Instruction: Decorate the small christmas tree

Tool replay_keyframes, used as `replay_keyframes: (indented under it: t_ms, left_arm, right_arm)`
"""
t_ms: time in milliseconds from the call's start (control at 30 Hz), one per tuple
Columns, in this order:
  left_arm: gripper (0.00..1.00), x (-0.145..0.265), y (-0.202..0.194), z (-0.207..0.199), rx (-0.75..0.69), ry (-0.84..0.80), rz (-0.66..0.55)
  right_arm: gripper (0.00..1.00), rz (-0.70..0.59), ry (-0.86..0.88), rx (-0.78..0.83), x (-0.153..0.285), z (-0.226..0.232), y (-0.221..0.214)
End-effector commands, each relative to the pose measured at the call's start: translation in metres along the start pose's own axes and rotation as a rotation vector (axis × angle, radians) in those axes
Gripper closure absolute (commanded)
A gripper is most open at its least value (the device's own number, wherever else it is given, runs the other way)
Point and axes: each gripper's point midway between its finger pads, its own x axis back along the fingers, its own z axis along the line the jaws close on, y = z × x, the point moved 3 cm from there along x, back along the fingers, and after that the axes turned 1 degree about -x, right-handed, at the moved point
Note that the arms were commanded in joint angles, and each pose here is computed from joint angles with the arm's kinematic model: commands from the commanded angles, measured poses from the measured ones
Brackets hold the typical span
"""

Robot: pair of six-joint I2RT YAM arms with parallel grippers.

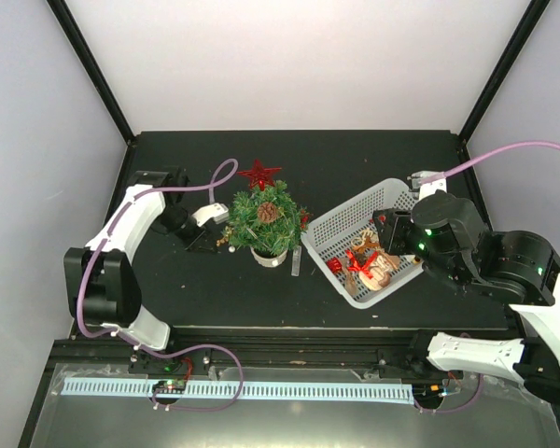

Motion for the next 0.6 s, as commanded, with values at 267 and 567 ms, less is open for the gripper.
replay_keyframes:
  t_ms: [267,567]
  left_arm:
    - [0.98,0.010,0.029,-0.005,-0.030,-0.018,-0.083]
    - [0.98,0.011,0.035,-0.004,-0.023,-0.020,-0.098]
  right_arm:
    - [0.54,-0.024,-0.036,-0.006,-0.003,-0.004,0.003]
    - [0.54,-0.020,-0.038,0.017,-0.008,0.000,0.003]
